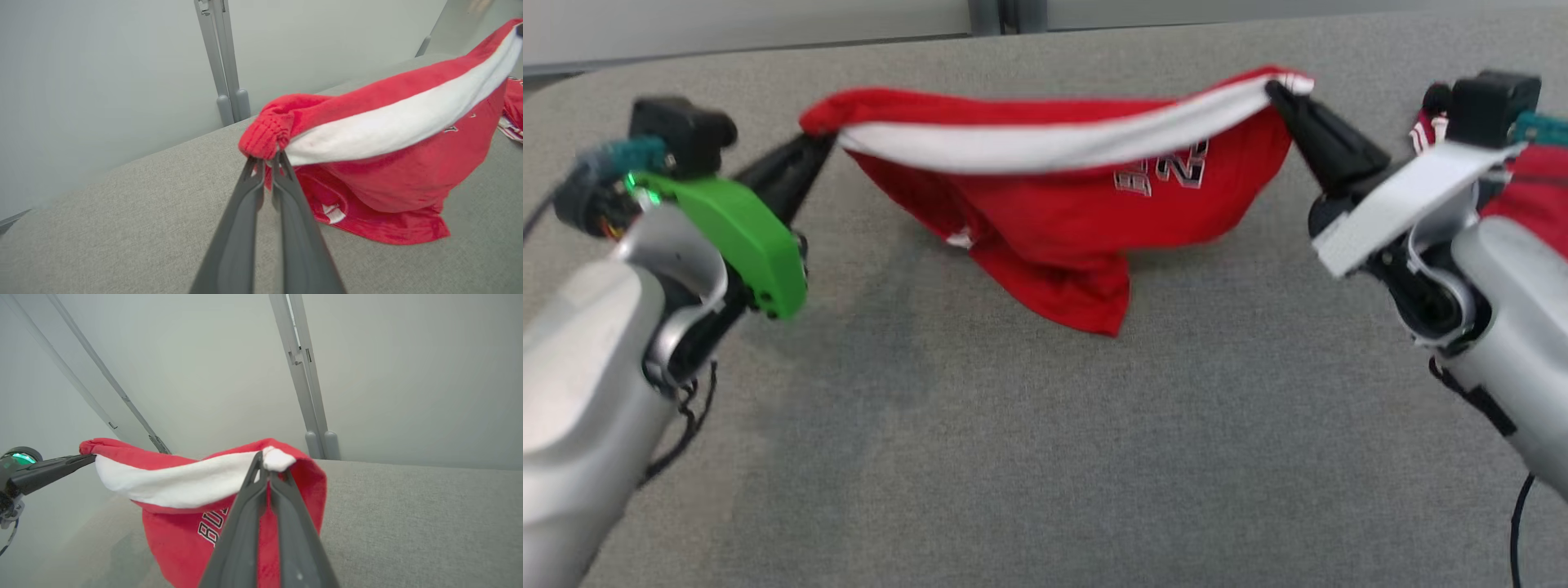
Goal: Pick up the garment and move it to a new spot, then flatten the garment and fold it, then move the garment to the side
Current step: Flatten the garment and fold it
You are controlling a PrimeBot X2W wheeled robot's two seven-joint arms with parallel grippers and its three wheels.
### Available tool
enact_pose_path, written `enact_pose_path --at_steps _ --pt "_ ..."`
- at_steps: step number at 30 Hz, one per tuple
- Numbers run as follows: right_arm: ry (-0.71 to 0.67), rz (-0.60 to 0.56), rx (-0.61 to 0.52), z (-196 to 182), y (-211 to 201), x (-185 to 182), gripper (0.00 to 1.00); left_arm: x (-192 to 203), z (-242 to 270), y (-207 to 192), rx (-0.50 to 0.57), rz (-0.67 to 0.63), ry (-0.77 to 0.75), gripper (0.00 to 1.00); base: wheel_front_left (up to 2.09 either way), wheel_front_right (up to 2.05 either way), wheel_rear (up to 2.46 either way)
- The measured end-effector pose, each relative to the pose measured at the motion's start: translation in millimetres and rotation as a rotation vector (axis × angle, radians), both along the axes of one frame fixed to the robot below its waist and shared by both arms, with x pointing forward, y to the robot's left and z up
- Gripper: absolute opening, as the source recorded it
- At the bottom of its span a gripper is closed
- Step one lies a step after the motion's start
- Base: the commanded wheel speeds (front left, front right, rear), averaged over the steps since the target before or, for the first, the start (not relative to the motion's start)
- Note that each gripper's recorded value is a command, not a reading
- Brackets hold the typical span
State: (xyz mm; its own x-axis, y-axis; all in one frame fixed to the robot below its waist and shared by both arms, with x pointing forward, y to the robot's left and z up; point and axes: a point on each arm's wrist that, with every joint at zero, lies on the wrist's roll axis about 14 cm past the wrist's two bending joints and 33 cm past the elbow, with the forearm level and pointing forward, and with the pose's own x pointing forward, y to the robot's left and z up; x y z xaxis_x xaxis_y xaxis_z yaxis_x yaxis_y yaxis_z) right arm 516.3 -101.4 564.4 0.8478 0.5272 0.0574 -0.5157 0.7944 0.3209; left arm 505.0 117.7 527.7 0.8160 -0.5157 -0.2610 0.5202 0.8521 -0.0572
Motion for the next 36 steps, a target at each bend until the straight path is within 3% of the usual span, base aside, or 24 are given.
enact_pose_path --at_steps 11,20,29,36 --pt "-0.180 -0.023 0.070 82.6 -4.1 99.3 0.00 130.7 58.4 -1.7 0.055 0.041 -0.126 0.00 0.00 0.00 0.00" --pt "-0.361 -0.078 0.067 133.4 -20.4 150.2 0.00 200.5 96.1 -12.4 0.006 0.075 -0.256 0.00 0.00 0.00 0.00" --pt "-0.425 -0.128 0.075 148.7 -36.0 164.4 0.00 217.9 91.4 -24.6 -0.019 0.068 -0.281 0.00 0.00 0.00 0.00" --pt "-0.242 -0.097 0.052 89.5 -28.3 157.3 0.00 195.4 29.9 -28.9 0.046 0.023 -0.148 0.00 0.00 0.00 0.00"
